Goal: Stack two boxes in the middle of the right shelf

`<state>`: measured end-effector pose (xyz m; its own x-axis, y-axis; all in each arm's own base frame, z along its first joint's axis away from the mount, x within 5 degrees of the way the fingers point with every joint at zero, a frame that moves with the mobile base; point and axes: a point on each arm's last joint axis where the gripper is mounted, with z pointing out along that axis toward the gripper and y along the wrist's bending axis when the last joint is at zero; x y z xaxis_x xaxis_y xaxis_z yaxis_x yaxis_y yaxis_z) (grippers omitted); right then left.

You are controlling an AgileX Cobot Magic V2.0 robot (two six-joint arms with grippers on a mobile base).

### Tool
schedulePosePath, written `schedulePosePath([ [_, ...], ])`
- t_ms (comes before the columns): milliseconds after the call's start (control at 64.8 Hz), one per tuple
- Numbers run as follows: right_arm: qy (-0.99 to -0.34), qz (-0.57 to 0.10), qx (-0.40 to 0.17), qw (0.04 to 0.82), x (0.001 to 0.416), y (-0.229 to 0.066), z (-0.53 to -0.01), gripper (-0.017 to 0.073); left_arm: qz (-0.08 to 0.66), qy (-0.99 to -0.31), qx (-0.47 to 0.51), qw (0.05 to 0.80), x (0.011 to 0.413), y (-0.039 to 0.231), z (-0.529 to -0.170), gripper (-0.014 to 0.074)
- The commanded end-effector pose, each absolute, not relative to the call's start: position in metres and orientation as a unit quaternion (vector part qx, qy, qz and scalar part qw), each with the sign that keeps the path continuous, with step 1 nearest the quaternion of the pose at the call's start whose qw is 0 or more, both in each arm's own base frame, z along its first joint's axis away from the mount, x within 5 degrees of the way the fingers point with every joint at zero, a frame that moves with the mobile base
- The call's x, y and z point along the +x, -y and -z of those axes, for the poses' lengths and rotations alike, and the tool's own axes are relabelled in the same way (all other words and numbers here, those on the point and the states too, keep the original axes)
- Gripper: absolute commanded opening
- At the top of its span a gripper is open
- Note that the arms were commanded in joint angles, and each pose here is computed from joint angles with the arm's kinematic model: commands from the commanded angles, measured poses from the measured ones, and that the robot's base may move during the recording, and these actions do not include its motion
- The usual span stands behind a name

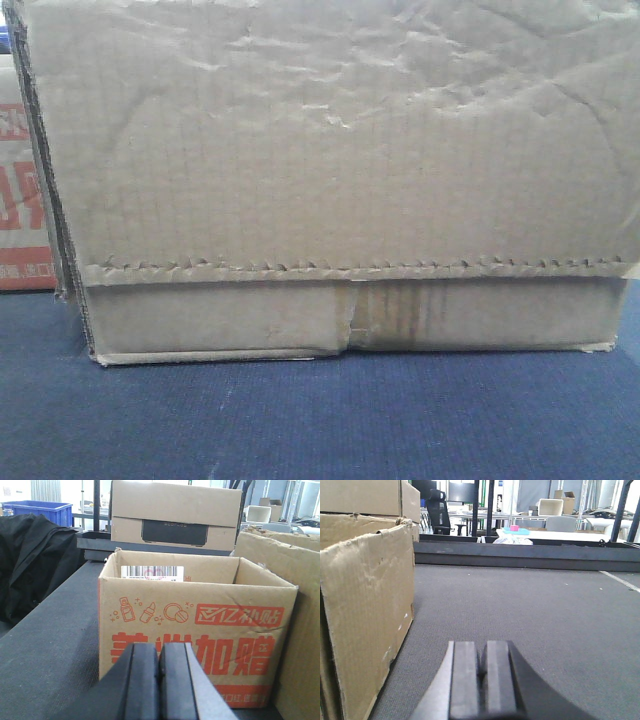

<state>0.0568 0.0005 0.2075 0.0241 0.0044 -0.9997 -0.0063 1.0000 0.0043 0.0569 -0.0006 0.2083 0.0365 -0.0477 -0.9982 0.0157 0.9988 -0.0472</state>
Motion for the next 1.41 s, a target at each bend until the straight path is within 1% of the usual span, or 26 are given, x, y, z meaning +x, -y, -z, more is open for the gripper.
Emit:
schedulePosePath([
  [0,-0.689,-0.002,-0.001,0.725,0.056,0.0,-0.21,-0.0154,0.023,-0.686,-0.008,0.728,0.056,0.001,-0.211,-0.0111],
  [726,-0.686,-0.002,0.0,0.728,0.056,0.0,-0.211,-0.0154,0.023,-0.686,-0.008,0.728,0.056,0.001,-0.211,-0.0111],
  [865,-0.673,-0.001,0.0,0.74,0.056,0.0,-0.214,-0.0154,0.023,-0.682,-0.008,0.731,0.056,0.001,-0.212,-0.0111],
  [1097,-0.65,0.001,0.002,0.76,0.055,0.0,-0.219,-0.0154,0.027,-0.654,-0.004,0.756,0.056,0.002,-0.218,-0.0111],
  [1236,-0.62,0.003,0.004,0.784,0.054,0.001,-0.226,-0.0154,0.029,-0.636,-0.002,0.771,0.055,0.002,-0.223,-0.0111],
  [1297,-0.625,0.002,0.004,0.78,0.054,0.001,-0.227,-0.0154,0.028,-0.63,-0.003,0.776,0.053,0.002,-0.234,-0.0111],
  [1390,-0.608,0.001,0.003,0.794,0.048,0.0,-0.252,-0.0154,0.027,-0.613,-0.005,0.789,0.045,0.001,-0.262,-0.0111],
])
